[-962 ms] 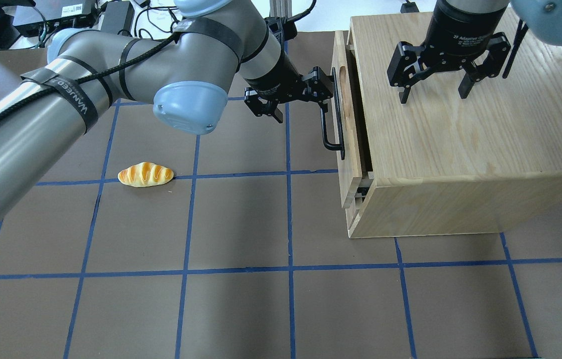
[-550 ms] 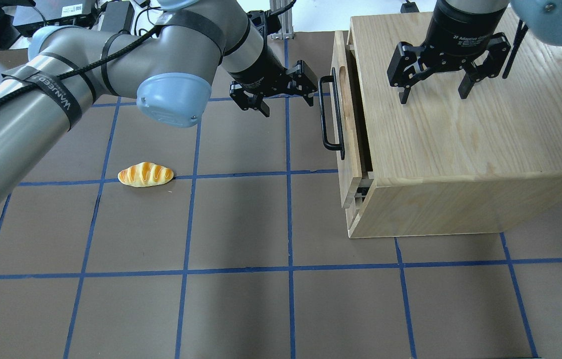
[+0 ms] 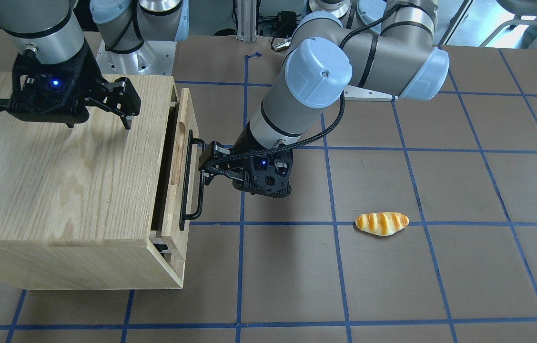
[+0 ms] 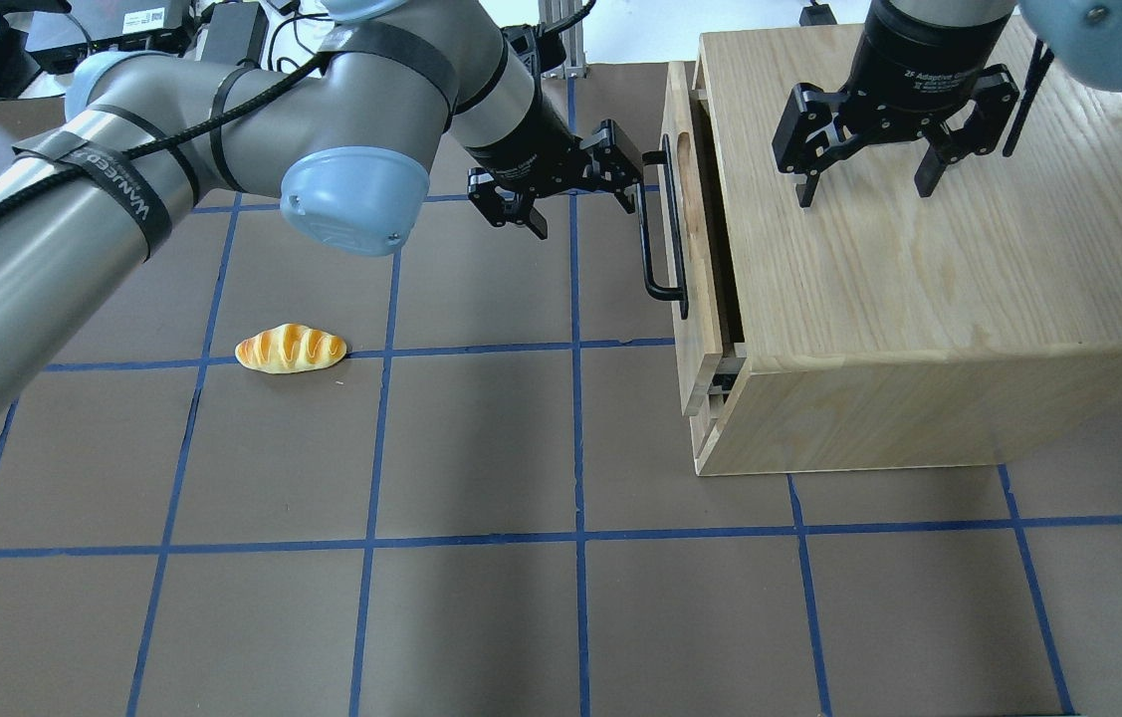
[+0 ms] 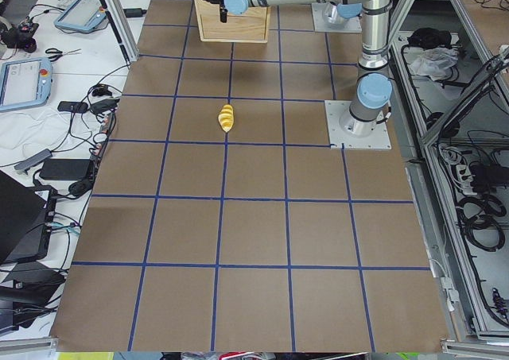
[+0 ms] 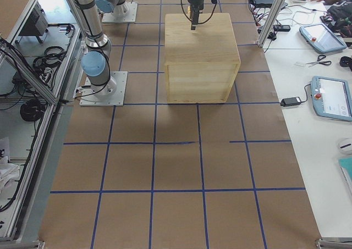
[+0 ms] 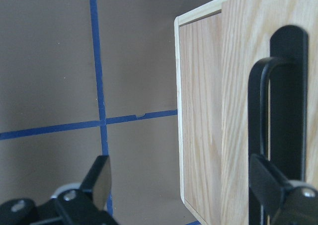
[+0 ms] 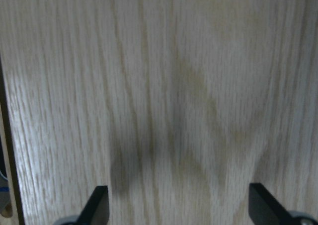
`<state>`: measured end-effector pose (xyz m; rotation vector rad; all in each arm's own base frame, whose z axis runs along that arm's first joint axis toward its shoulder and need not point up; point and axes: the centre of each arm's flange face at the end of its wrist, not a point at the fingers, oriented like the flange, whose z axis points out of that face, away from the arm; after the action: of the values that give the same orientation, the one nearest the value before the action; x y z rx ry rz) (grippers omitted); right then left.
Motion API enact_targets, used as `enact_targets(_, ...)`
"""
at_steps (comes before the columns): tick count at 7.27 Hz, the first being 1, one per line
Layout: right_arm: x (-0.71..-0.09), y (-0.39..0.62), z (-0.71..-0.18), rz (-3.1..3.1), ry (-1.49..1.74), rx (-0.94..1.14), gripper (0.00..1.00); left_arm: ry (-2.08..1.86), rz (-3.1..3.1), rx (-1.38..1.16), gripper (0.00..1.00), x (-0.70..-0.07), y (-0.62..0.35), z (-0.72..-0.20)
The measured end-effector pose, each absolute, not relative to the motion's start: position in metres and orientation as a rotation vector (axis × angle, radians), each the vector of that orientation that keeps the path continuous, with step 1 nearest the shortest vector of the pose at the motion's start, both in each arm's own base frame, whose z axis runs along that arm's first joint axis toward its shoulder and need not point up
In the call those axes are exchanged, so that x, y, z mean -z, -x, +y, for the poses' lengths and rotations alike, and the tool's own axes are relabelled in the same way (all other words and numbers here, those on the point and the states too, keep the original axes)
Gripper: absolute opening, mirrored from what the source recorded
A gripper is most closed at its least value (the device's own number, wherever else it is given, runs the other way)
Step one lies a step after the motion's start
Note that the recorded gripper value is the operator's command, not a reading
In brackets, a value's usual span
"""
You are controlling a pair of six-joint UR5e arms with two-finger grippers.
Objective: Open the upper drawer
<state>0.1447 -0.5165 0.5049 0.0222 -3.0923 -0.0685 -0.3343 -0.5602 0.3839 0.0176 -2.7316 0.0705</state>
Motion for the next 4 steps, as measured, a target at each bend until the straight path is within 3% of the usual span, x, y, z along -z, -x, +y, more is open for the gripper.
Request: enact_targets(4, -0.505, -0.1448, -0.5165, -3.092, -0.021, 0.068, 1.0, -0.008, -2.687, -0.047, 1.0, -0.3868, 0.3451, -0.5536)
